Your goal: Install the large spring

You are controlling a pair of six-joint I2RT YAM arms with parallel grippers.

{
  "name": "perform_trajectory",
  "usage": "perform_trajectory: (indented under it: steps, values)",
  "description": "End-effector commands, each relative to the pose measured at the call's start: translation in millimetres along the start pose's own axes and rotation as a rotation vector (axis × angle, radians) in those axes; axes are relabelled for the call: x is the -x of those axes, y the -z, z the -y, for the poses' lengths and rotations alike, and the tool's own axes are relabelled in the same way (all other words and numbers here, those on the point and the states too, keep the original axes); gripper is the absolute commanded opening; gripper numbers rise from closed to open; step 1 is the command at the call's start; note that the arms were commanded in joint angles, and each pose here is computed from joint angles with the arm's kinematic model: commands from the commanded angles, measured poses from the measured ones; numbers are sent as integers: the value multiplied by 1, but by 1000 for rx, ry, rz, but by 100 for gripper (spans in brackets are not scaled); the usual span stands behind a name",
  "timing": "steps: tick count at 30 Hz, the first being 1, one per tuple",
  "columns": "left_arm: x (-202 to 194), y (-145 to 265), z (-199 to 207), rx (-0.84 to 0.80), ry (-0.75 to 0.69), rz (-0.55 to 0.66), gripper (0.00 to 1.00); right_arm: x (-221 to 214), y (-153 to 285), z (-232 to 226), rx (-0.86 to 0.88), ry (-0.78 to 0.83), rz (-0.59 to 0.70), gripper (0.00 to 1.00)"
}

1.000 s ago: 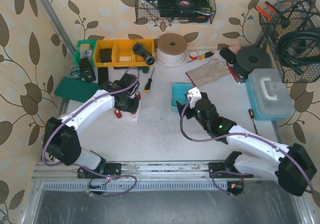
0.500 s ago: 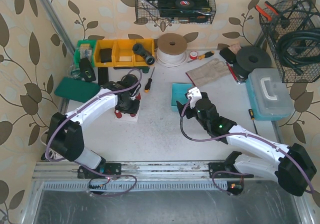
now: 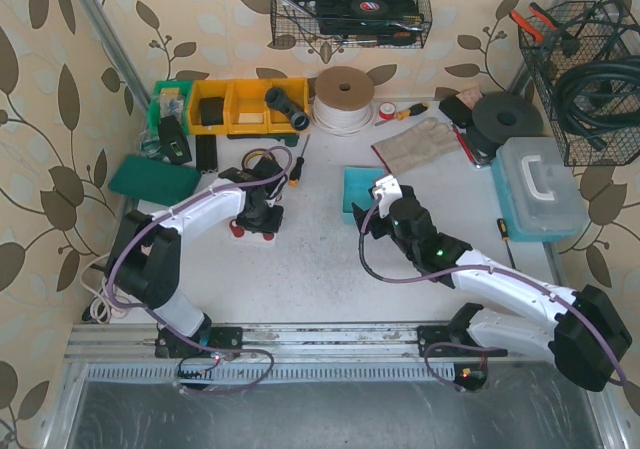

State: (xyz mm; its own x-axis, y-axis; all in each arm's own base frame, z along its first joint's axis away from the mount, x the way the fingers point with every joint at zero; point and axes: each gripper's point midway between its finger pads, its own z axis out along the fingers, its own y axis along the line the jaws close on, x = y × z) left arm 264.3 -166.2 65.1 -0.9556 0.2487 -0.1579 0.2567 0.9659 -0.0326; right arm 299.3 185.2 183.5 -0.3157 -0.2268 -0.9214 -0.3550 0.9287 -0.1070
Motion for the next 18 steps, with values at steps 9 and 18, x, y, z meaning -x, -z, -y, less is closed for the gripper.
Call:
perform_trajectory:
  steps: [9,18]
  values:
    - [19,40,7,-33,4,166,75,5,4,5,-16,-21,7,99]
    - [66,138,-3,-37,45,588,80,53,35,49,-213,-89,-4,100]
